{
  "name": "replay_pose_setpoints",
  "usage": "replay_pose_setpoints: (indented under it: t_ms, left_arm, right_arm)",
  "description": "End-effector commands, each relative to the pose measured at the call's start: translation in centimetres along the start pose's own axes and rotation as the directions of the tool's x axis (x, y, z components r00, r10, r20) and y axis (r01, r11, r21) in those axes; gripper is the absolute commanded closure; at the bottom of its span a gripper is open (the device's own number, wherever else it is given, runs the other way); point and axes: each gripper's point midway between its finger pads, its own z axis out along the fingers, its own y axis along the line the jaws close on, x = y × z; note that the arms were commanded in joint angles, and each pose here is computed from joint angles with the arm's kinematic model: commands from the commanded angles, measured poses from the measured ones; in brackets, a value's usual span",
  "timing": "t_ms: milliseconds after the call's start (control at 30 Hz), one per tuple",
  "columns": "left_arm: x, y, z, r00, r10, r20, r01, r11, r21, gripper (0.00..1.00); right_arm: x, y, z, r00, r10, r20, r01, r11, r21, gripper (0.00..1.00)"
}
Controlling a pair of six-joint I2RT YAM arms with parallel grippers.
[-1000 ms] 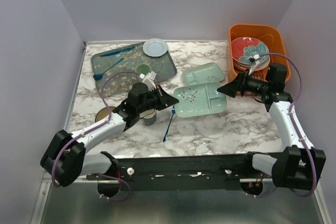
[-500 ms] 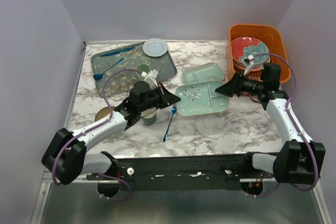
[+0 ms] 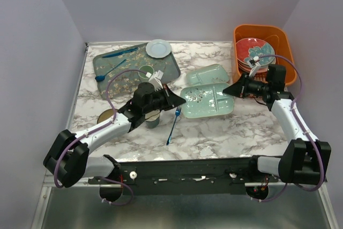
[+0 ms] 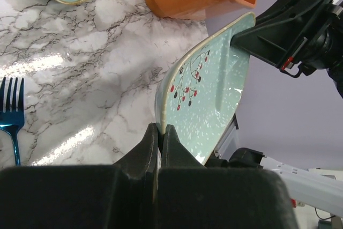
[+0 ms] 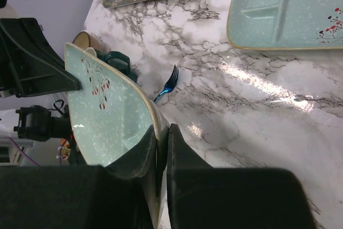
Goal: Place the mixed dishes into the plastic bin
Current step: Pick up the plate at the center of the board.
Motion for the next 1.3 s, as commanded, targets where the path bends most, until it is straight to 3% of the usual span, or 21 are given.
replay_pose_setpoints:
  t_ms: [0, 33, 67, 100, 200, 300, 500, 767, 900, 1100, 1267]
  left_arm:
    - [-3.7, -5.8, -0.5, 0.993, 0.025, 0.112, -0.044, 0.984, 0.174, 1.0]
    - [-3.7, -5.9, -0.5, 0.993, 0.025, 0.112, -0.045, 0.983, 0.176, 1.0]
    - [-3.6, -5.9, -0.6, 0.994, 0.028, 0.11, -0.047, 0.983, 0.175, 0.91]
    - [-3.5, -5.9, -0.6, 0.994, 0.033, 0.107, -0.052, 0.983, 0.177, 0.67]
    - [-3.5, -6.0, -1.0, 0.992, 0.054, 0.113, -0.075, 0.979, 0.189, 0.36]
    - [-3.7, -6.1, -1.7, 0.988, 0.085, 0.13, -0.108, 0.977, 0.184, 0.19]
    - [-6.0, -5.2, -5.3, 0.966, 0.151, 0.211, -0.179, 0.976, 0.123, 0.01]
    - [-7.6, -4.3, -11.9, 0.889, 0.367, 0.274, -0.353, 0.93, -0.101, 0.01]
    - [-8.0, -2.5, -14.6, 0.828, 0.5, 0.253, -0.442, 0.861, -0.253, 0.01]
    - [-8.5, 1.4, -18.1, 0.775, 0.592, 0.223, -0.446, 0.76, -0.472, 0.01]
    - [-8.5, 1.9, -19.3, 0.744, 0.621, 0.249, -0.452, 0.741, -0.497, 0.01]
  right_arm:
    - [-0.4, 2.5, -0.2, 1.0, 0.004, -0.02, -0.006, 0.995, -0.104, 0.99]
    - [-0.3, 2.6, -0.2, 1.0, 0.006, -0.021, -0.008, 0.994, -0.108, 1.0]
    - [-0.4, 2.7, -0.3, 1.0, 0.004, -0.017, -0.006, 0.994, -0.109, 1.0]
    - [-0.6, 2.7, -0.5, 1.0, 0.009, -0.011, -0.01, 0.994, -0.109, 1.0]
    - [-1.2, 2.7, -1.2, 0.999, 0.032, 0.008, -0.031, 0.992, -0.119, 1.0]
    - [-2.1, 2.7, -2.3, 0.998, 0.051, 0.039, -0.045, 0.989, -0.141, 1.0]
    - [-4.3, 2.0, -4.9, 0.989, 0.083, 0.119, -0.067, 0.989, -0.129, 1.0]
    - [-9.3, -2.1, -7.7, 0.95, 0.117, 0.288, -0.125, 0.992, 0.008, 1.0]
    - [-12.6, -3.7, -8.9, 0.914, 0.12, 0.387, -0.165, 0.982, 0.087, 1.0]
    - [-16.9, -5.3, -10.0, 0.845, 0.113, 0.522, -0.216, 0.966, 0.14, 1.0]
    - [-19.2, -6.7, -10.5, 0.784, 0.15, 0.602, -0.29, 0.946, 0.142, 1.0]
